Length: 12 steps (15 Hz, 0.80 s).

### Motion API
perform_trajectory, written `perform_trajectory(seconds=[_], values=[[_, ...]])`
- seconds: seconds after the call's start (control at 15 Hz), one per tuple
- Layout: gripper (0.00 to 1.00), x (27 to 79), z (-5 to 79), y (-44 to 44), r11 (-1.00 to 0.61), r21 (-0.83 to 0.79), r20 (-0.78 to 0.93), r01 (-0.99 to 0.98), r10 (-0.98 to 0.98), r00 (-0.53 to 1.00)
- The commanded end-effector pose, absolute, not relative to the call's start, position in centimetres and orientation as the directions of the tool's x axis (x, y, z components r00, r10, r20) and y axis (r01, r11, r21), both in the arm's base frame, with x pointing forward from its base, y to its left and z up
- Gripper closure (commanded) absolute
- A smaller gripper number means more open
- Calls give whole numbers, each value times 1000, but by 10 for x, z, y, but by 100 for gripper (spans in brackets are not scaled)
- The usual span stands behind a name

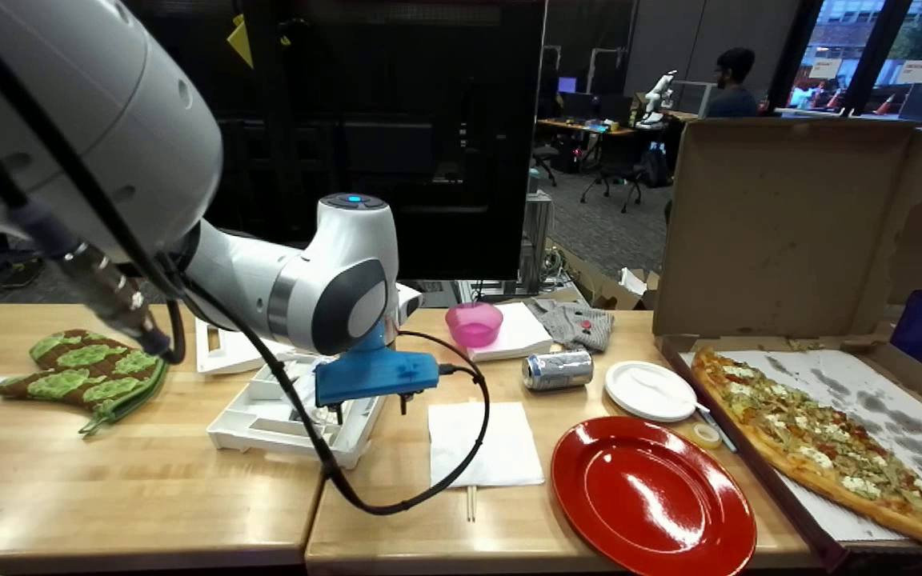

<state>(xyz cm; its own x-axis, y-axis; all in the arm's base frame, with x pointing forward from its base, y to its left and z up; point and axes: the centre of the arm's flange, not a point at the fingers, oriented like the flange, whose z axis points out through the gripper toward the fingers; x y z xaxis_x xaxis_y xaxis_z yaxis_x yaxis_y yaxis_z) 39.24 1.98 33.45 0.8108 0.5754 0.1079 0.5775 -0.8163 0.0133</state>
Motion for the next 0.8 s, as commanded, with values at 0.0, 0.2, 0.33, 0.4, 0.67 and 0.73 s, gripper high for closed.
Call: perform_trajectory(seconds=[0.0,0.2,0.33,0.4,0.67,0.73], values=[[0,388,333,37,-709,-106,92,697,691,717],[0,380,335,49,-614,-186,66,767,771,633],[0,374,338,54,-575,-206,56,792,801,596],[0,371,340,59,-567,-194,55,800,808,586],[0,359,344,84,-560,-119,98,820,815,571],[0,357,345,90,-562,-101,110,821,814,571]])
